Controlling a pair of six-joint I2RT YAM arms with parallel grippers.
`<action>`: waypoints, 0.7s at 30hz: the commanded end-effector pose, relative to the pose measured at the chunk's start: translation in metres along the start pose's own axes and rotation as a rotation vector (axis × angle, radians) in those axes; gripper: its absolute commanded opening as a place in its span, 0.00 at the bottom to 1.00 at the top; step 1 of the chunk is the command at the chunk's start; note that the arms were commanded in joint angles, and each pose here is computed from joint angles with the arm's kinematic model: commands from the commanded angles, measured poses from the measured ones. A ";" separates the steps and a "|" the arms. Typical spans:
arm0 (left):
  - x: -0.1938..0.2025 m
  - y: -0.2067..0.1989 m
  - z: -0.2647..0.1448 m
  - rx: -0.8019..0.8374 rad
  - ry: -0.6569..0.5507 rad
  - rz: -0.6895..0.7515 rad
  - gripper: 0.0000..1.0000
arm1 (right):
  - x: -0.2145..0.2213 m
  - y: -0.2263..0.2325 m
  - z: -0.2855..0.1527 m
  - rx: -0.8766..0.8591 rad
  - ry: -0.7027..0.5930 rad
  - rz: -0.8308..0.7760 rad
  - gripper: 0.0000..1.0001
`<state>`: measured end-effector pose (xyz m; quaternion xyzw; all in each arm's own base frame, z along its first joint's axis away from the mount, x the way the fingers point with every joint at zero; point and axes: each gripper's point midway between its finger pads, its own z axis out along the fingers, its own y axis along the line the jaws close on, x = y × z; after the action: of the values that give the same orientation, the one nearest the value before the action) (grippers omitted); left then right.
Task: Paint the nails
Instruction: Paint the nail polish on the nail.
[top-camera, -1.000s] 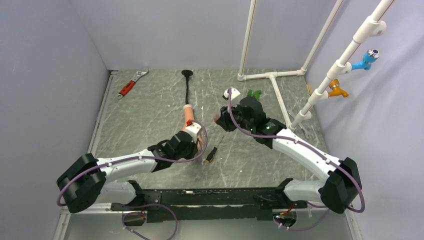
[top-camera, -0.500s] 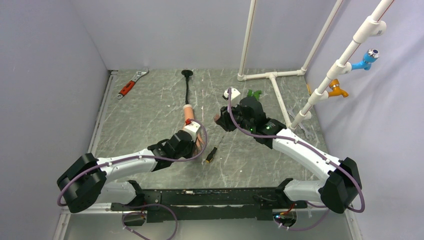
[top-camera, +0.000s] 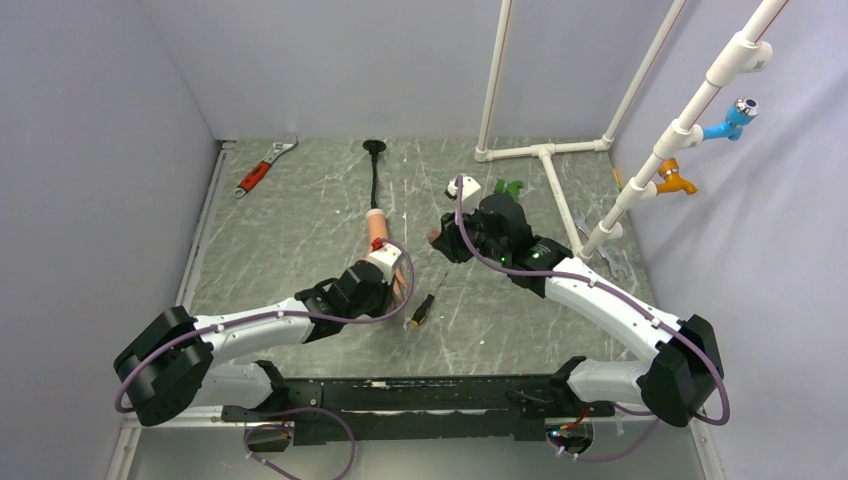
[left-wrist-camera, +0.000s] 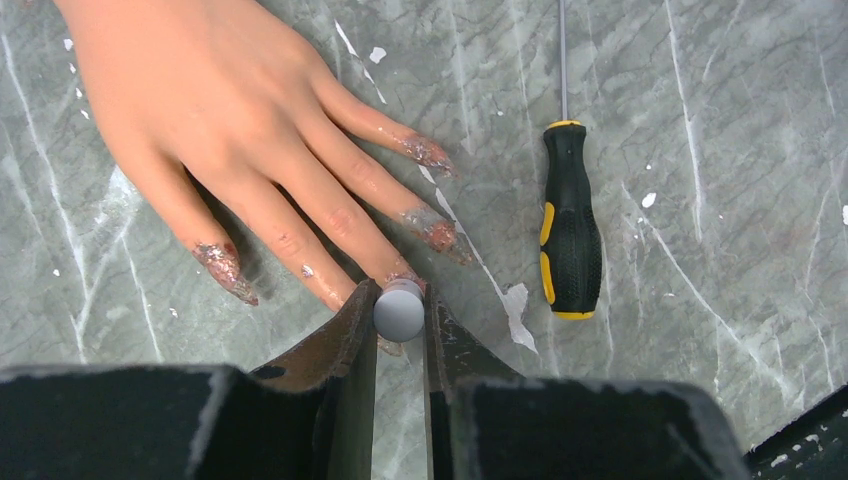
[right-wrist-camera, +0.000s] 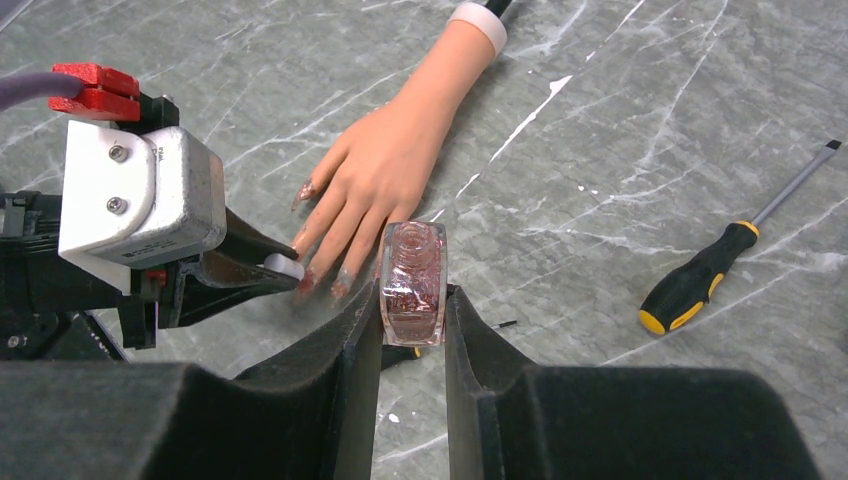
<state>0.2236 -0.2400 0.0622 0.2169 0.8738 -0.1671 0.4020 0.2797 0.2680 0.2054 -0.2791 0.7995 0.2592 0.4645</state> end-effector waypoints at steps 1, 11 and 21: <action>-0.005 -0.009 -0.001 0.049 -0.029 -0.019 0.00 | -0.021 0.002 -0.004 -0.005 -0.081 -0.010 0.00; 0.005 -0.014 -0.004 0.069 -0.009 -0.031 0.00 | -0.021 0.001 -0.004 -0.004 -0.079 -0.009 0.00; 0.016 -0.015 -0.009 0.061 -0.001 -0.044 0.00 | -0.021 0.001 -0.005 -0.001 -0.080 -0.009 0.00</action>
<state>0.2021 -0.2424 0.0500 0.2222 0.8764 -0.1906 0.3823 0.2797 0.2680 0.2054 -0.2791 0.7995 0.2592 0.4645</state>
